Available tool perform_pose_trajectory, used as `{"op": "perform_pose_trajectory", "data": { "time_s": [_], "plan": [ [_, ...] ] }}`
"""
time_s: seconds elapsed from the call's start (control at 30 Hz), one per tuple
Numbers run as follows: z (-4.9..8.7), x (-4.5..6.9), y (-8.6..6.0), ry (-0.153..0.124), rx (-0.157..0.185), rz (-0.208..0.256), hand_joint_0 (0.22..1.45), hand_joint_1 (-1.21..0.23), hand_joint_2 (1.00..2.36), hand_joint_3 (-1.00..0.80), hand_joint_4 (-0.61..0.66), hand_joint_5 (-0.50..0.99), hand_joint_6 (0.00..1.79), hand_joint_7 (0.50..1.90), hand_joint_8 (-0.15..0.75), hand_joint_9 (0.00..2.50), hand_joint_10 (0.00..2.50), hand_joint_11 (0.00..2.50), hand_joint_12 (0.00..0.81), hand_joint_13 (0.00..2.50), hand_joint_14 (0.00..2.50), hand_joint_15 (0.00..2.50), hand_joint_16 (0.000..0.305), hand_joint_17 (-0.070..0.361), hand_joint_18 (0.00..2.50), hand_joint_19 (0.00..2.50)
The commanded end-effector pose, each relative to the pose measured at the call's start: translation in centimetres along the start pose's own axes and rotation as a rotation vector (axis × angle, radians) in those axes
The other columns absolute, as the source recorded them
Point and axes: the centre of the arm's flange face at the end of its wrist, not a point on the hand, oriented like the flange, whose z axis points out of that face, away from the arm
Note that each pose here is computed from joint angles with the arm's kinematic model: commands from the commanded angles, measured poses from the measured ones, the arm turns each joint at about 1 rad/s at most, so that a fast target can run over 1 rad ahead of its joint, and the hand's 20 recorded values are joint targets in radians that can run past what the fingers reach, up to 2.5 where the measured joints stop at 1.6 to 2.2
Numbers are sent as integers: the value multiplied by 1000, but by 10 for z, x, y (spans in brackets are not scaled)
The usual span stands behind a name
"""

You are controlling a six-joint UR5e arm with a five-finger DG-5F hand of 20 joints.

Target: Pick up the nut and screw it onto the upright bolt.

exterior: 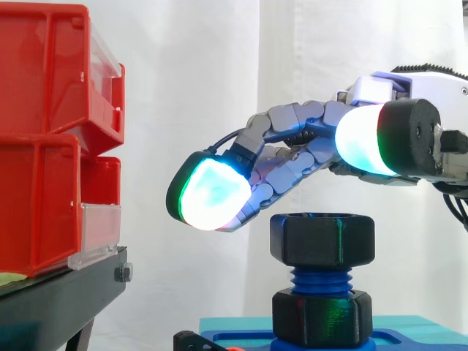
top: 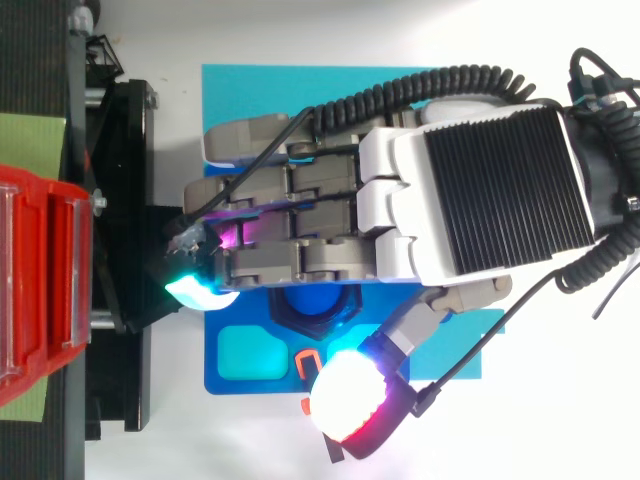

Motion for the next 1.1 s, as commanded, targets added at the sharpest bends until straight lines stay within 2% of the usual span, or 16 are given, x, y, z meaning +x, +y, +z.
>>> {"op": "perform_pose_trajectory", "data": {
  "time_s": [0.0,0.17,0.37,0.57,0.6,0.83,1.07],
  "plan": [
    [-1,1,0,4,1,1,494,-116,1000,-500,218,-120,504,925,220,603,0,0,248,478,0,0,27,60,199,3],
    [-1,2,1,19,2,5,496,-122,1000,-500,219,-119,504,938,224,606,0,0,249,481,0,0,27,60,204,2],
    [-5,5,-1,46,21,10,497,-127,1000,-500,231,-113,504,950,229,627,0,0,247,512,0,0,27,60,244,13],
    [-8,8,-1,74,27,16,503,-135,1000,-500,247,-86,504,1143,244,694,0,0,242,574,0,0,26,58,323,45],
    [-8,8,-1,75,28,16,506,-137,1000,-500,240,-80,504,1191,248,700,0,0,239,603,0,0,25,57,345,48],
    [-10,9,-3,85,42,17,510,-145,1000,-500,216,-68,503,1285,251,724,0,0,233,638,0,0,25,56,389,65],
    [-12,7,-9,81,49,16,514,-150,1000,-500,193,-55,501,1436,253,742,0,0,231,662,0,0,25,55,424,79]
  ]
}}
